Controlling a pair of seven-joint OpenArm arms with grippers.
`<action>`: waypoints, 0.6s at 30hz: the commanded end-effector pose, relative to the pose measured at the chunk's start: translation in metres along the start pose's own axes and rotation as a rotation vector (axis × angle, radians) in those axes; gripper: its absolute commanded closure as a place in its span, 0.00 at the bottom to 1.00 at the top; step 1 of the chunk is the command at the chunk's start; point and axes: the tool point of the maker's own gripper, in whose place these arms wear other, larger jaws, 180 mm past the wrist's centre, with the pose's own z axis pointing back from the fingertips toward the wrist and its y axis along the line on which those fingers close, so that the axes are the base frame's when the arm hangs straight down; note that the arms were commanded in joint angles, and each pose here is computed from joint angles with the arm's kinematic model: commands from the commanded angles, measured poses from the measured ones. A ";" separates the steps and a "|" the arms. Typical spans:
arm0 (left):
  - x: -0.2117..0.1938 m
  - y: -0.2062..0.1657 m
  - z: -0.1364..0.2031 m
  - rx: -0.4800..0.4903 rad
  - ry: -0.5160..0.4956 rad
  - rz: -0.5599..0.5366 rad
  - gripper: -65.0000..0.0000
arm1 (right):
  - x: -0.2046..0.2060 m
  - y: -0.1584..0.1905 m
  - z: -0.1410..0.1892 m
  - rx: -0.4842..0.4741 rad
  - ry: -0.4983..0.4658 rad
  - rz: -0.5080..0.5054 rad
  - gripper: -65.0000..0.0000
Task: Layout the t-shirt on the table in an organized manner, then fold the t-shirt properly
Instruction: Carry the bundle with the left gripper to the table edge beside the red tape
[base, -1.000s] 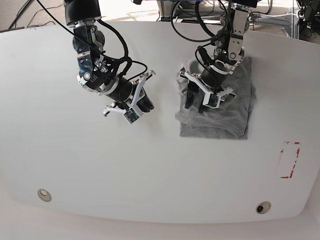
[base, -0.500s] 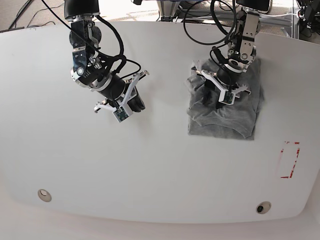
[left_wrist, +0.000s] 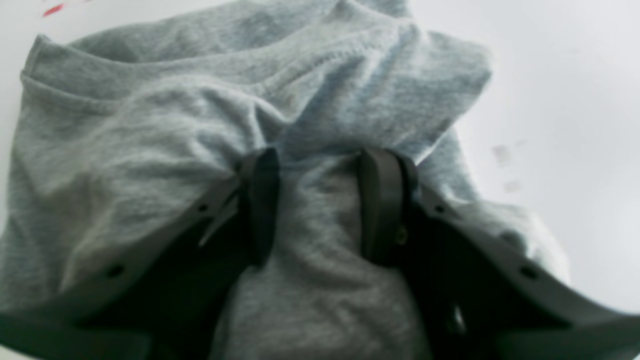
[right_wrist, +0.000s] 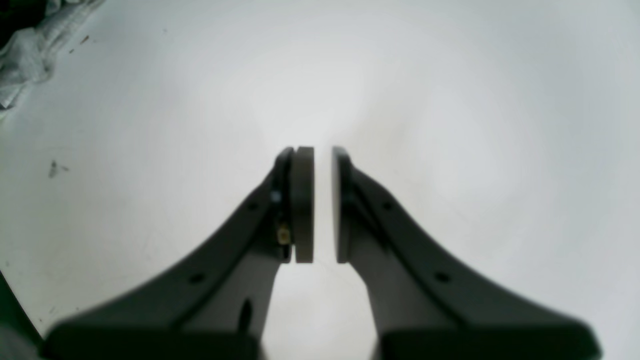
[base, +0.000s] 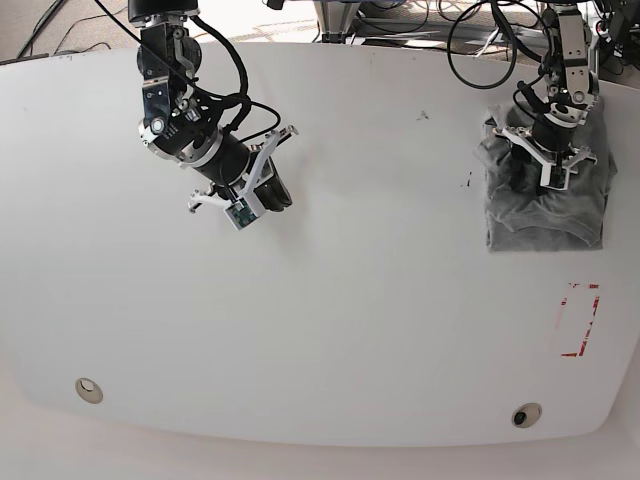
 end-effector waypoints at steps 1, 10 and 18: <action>0.004 0.024 0.007 0.031 0.005 -0.033 0.63 | 0.011 0.003 0.004 0.007 -0.049 0.008 0.91; 0.016 0.074 0.024 0.106 -0.012 -0.064 0.63 | 0.009 0.007 0.006 0.012 -0.046 0.005 0.91; 0.040 0.077 0.027 0.109 -0.058 -0.113 0.63 | 0.012 0.007 0.007 0.011 -0.052 0.010 0.91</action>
